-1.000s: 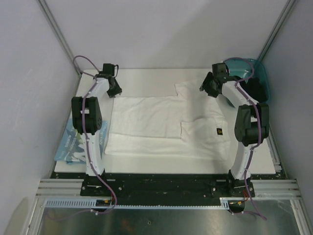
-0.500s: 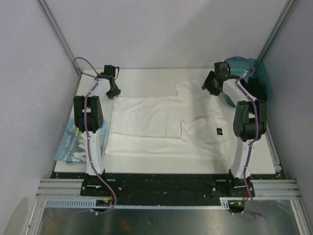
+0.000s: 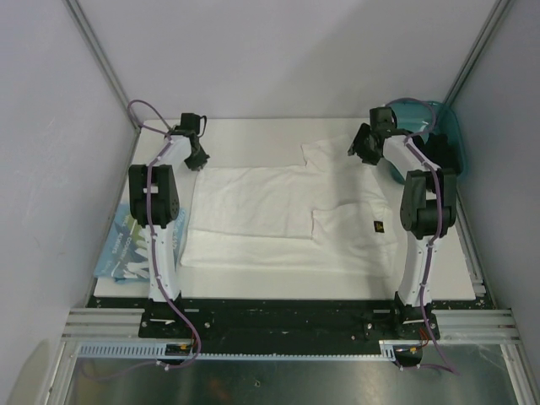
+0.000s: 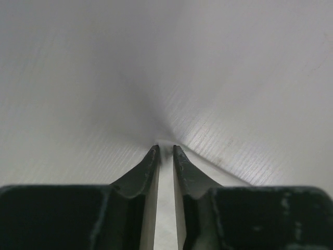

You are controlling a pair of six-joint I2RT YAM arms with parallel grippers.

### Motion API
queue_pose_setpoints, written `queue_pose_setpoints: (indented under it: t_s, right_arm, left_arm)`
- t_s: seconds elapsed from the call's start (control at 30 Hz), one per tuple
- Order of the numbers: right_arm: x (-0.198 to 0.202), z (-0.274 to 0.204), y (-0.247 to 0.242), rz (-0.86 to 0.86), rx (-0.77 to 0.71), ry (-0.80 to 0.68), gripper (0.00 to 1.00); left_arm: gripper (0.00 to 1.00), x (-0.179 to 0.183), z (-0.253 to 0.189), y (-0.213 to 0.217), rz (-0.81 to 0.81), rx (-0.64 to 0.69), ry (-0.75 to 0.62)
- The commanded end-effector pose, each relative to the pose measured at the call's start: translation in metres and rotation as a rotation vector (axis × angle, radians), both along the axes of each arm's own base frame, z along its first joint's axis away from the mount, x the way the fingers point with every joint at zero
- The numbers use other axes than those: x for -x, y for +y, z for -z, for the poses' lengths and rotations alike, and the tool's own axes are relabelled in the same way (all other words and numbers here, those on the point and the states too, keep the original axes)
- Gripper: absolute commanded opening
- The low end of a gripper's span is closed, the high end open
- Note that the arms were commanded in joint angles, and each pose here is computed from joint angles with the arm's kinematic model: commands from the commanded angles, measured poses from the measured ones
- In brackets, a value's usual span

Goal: Fold and stack the t-shirts
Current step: Grap the side of the flattened tshirt furthest away from the robot with both arms

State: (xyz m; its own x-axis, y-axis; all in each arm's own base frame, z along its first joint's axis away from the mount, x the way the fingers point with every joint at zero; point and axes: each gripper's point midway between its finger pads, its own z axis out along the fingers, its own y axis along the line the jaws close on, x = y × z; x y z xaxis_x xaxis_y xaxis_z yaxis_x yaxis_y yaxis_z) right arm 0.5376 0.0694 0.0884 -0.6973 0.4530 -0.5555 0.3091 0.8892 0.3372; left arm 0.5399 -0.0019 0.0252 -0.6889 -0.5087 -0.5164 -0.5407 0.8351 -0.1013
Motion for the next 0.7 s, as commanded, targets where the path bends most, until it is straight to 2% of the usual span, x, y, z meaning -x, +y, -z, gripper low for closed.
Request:
queue_pose_setpoints:
  t_s: [0.0, 0.2, 0.47, 0.67]
  right_arm:
    - [-0.022, -0.012, -0.003, -0.034, 0.027, -0.064, 0.57]
    - [-0.041, -0.001, -0.014, -0.039, 0.095, -0.083, 0.58]
    - [-0.073, 0.010, -0.027, -0.022, 0.149, -0.129, 0.57]
    - [-0.089, 0.030, -0.028, -0.012, 0.170, -0.110, 0.53]
  left_arm:
    - [0.16, -0.012, -0.004, 0.000, -0.024, 0.018, -0.031]
    - [0.01, -0.010, 0.010, -0.006, -0.023, 0.051, -0.008]
    - [0.00, -0.013, 0.010, -0.008, -0.013, 0.060, -0.011]
    - [0.00, -0.014, 0.010, -0.009, -0.006, 0.065, -0.012]
